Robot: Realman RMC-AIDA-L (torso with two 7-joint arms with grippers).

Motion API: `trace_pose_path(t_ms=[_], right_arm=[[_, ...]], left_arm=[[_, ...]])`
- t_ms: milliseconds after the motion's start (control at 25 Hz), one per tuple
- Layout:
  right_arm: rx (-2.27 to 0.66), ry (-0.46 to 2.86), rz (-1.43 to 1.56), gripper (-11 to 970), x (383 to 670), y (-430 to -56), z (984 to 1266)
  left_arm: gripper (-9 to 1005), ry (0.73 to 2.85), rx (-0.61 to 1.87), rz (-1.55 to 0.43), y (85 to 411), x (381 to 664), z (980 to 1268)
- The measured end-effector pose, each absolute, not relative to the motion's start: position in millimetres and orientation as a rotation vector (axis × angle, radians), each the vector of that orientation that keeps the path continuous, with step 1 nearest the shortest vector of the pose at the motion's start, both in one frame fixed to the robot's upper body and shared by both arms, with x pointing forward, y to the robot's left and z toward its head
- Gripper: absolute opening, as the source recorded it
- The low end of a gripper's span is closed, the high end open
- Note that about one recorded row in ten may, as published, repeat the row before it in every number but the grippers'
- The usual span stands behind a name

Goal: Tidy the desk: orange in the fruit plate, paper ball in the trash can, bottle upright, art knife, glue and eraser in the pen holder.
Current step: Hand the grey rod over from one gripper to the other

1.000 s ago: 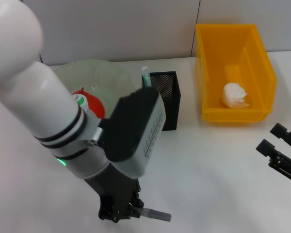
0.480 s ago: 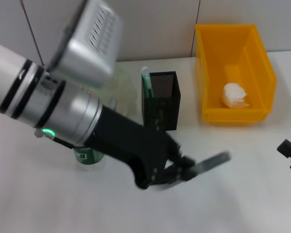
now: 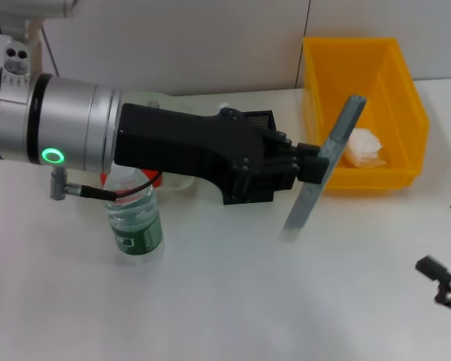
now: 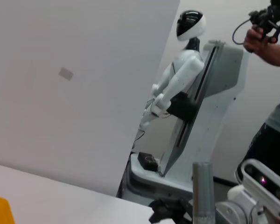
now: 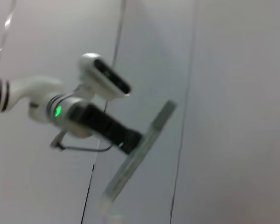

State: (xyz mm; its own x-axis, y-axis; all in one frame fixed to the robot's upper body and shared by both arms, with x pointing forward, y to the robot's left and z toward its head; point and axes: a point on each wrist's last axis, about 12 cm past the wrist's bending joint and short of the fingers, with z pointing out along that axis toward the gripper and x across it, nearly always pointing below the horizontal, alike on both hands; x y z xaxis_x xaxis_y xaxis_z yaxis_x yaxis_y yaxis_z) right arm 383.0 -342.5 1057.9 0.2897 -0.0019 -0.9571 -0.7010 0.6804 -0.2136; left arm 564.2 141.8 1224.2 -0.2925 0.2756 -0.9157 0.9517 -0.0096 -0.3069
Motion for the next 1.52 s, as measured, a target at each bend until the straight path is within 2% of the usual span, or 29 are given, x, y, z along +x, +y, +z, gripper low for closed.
trace_pose_path(t_ms=[400, 640, 1000, 1320, 1520], right_arm=[[-0.866, 1.006, 0.302, 826, 365.1, -331.2, 1057.3], [-0.921, 0.905, 0.107, 826, 361.2, -317.4, 1045.5], [-1.001, 0.772, -0.179, 826, 348.5, -302.4, 1034.5], [-1.104, 0.633, -0.569, 825, 339.7, -280.3, 1022.6], [-1.127, 0.579, -0.675, 825, 342.9, -272.0, 1021.9]], left_arm=[[122, 1.747, 1.177, -1.424, 141.6, 564.1, 1221.5], [119, 1.815, 1.111, -1.458, 144.8, 564.7, 1219.9], [118, 1.918, 1.070, -1.533, 140.9, 557.3, 1194.0], [118, 1.962, 1.052, -1.535, 138.1, 560.3, 1197.6], [118, 1.984, 1.064, -1.530, 134.0, 561.5, 1199.1]])
